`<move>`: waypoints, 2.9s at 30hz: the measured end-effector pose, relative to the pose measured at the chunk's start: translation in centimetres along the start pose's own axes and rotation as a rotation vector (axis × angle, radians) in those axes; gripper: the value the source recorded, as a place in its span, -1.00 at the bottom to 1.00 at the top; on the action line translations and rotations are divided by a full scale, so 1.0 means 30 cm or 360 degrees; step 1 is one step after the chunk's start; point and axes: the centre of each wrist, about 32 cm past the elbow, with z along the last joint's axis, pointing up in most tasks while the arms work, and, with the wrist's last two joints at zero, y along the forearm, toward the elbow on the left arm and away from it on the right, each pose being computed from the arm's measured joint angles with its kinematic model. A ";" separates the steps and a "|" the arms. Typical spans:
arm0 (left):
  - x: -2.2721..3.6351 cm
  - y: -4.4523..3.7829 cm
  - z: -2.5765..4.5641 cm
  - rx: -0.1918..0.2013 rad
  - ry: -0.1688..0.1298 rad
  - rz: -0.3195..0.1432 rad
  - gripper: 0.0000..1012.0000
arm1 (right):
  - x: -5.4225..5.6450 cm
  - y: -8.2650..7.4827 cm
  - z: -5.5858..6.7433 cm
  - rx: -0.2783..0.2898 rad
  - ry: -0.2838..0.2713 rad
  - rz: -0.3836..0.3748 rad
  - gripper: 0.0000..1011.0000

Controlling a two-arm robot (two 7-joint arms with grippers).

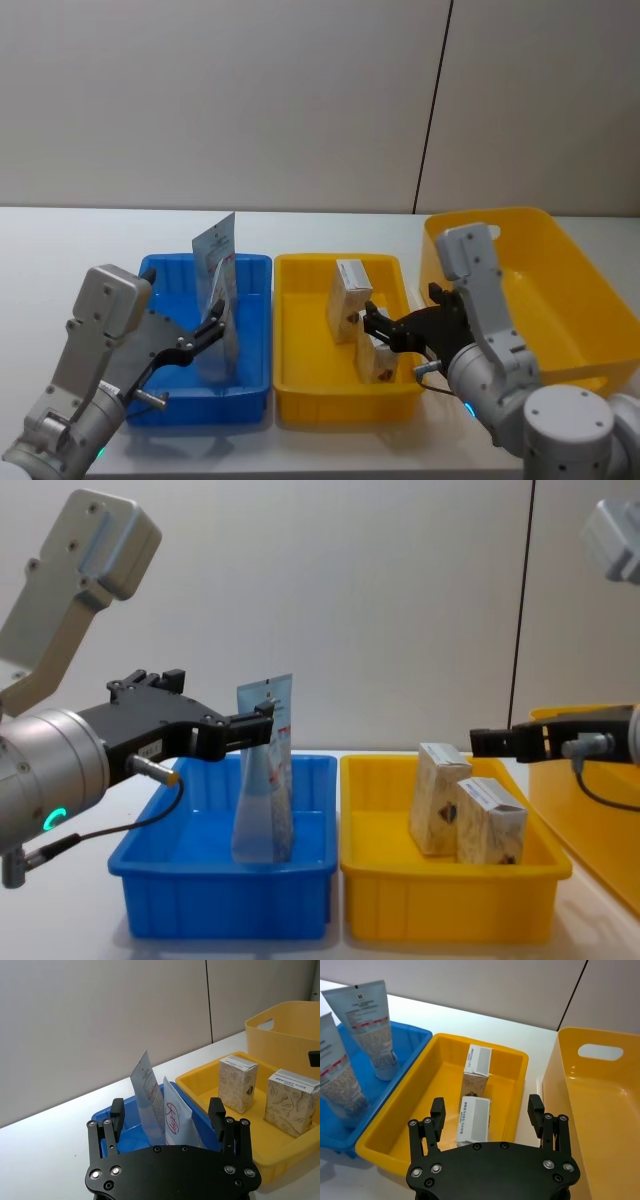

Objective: Bimanual collaborative sorting of washing and personal care products

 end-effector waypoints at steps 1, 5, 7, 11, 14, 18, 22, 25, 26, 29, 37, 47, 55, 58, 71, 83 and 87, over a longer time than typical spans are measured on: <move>0.000 0.000 0.000 0.0000 0.0000 0.0000 0.98 | -0.001 0.004 0.002 -0.0008 -0.0002 -0.0005 0.98; 0.000 0.000 0.000 0.0000 0.0000 0.0000 0.98 | -0.009 0.018 0.004 -0.0040 -0.0004 -0.0019 0.98; 0.000 0.000 0.000 0.0000 0.0000 0.0000 0.98 | -0.013 0.027 0.006 -0.0056 -0.0006 -0.0026 0.98; 0.000 0.000 0.000 0.0000 0.0000 0.0000 0.98 | -0.018 0.040 0.004 -0.0080 -0.0009 -0.0037 0.98; 0.000 0.000 0.000 0.0000 0.0000 0.0000 0.98 | -0.024 0.053 0.003 -0.0096 -0.0009 -0.0044 0.98; 0.000 0.000 0.000 0.0000 0.0000 0.0000 0.98 | -0.031 0.065 0.001 -0.0107 -0.0008 -0.0047 0.98; 0.000 0.000 0.000 0.0000 0.0000 0.0000 0.98 | -0.037 0.074 0.000 -0.0117 -0.0009 -0.0047 0.98; 0.000 0.000 0.000 0.0000 0.0000 0.0000 0.98 | -0.042 0.079 -0.002 -0.0124 -0.0010 -0.0047 0.98; 0.000 0.000 0.000 0.0000 0.0000 0.0000 0.98 | -0.043 0.080 -0.002 -0.0126 -0.0010 -0.0048 0.98; 0.000 0.000 0.000 0.0000 0.0000 0.0000 0.98 | -0.047 0.084 -0.005 -0.0134 -0.0009 -0.0051 0.98; 0.000 0.000 0.000 0.0000 0.0000 0.0000 0.98 | -0.053 0.087 -0.016 -0.0164 -0.0007 -0.0068 0.98; 0.000 0.000 0.000 0.0000 0.0000 0.0000 0.98 | -0.050 0.094 -0.034 -0.0203 0.0003 -0.0085 0.98; 0.000 0.000 0.000 0.0000 0.0000 0.0000 0.98 | -0.055 0.102 -0.044 -0.0219 0.0011 -0.0069 0.98; 0.000 0.000 0.000 0.0000 0.0000 0.0000 0.98 | -0.059 0.107 -0.047 -0.0225 0.0012 -0.0062 0.98; 0.000 0.000 0.000 0.0000 0.0000 0.0000 0.98 | -0.073 0.129 -0.063 -0.0251 0.0011 -0.0053 0.98; 0.000 0.000 0.000 0.0000 0.0000 0.0000 0.98 | -0.078 0.142 -0.069 -0.0248 0.0011 -0.0051 0.97; 0.000 0.000 0.000 0.0000 0.0000 0.0000 0.98 | -0.078 0.144 -0.070 -0.0246 0.0011 -0.0052 0.83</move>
